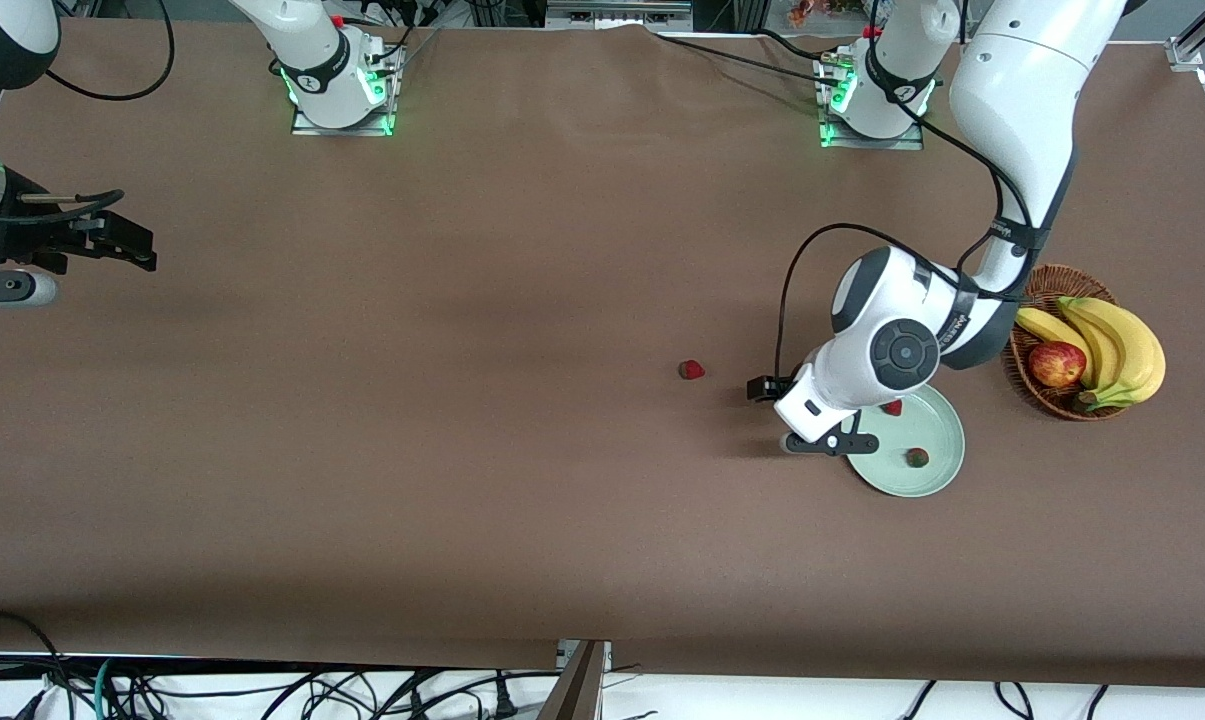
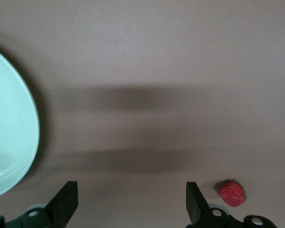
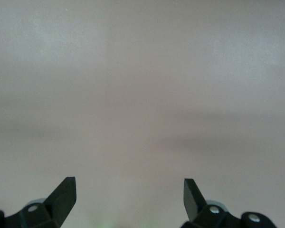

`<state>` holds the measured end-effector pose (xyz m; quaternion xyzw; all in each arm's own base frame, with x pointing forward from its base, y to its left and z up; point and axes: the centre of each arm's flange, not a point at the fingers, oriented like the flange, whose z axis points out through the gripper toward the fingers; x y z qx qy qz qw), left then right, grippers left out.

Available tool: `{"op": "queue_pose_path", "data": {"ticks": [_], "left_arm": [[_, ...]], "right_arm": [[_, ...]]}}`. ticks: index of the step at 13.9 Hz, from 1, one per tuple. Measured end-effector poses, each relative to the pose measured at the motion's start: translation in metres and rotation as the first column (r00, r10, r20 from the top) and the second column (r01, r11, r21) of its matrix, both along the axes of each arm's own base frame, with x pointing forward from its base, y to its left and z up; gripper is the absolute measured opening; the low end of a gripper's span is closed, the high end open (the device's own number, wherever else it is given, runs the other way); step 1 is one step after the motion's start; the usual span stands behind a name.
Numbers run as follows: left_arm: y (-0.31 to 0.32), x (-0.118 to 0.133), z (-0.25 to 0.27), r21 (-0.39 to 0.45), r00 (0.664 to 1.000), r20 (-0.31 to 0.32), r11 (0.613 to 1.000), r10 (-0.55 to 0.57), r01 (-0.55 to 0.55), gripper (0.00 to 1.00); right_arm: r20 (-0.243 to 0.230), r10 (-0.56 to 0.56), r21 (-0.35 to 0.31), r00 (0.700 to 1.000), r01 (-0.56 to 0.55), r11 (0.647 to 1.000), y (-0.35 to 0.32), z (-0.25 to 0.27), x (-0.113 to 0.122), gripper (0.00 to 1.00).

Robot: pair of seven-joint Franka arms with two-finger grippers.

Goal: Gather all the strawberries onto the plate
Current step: 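Grasp the strawberry with the left gripper and lift it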

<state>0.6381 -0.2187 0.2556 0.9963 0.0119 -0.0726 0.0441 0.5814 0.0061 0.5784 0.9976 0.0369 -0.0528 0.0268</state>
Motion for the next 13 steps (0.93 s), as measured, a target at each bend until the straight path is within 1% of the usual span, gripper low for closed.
{"op": "queue_pose_path", "data": {"ticks": [2,3,6,8,13], "left_arm": [[-0.015,-0.003,-0.002,-0.006,1.000,0.013,1.000,0.018,-0.018,1.00],[-0.033,-0.008,-0.006,-0.008,0.999,0.020,0.999,0.047,-0.047,1.00],[-0.097,-0.032,-0.022,-0.014,0.992,0.030,0.992,0.126,-0.125,1.00],[-0.124,-0.046,-0.033,-0.011,0.988,0.023,0.988,0.154,-0.154,1.00],[-0.138,-0.059,-0.066,-0.005,0.985,0.008,0.985,0.173,-0.173,1.00]], "right_arm": [[-0.001,0.000,0.000,1.000,0.000,1.000,0.000,0.000,0.000,1.00],[-0.001,0.000,0.000,1.000,0.000,1.000,0.000,-0.001,0.000,1.00],[-0.001,0.000,0.000,1.000,0.000,1.000,0.000,-0.001,0.000,1.00],[-0.001,0.000,0.000,1.000,0.000,1.000,0.000,-0.001,0.000,1.00],[-0.001,0.006,0.000,1.000,-0.006,1.000,0.004,-0.001,0.000,1.00]]}}
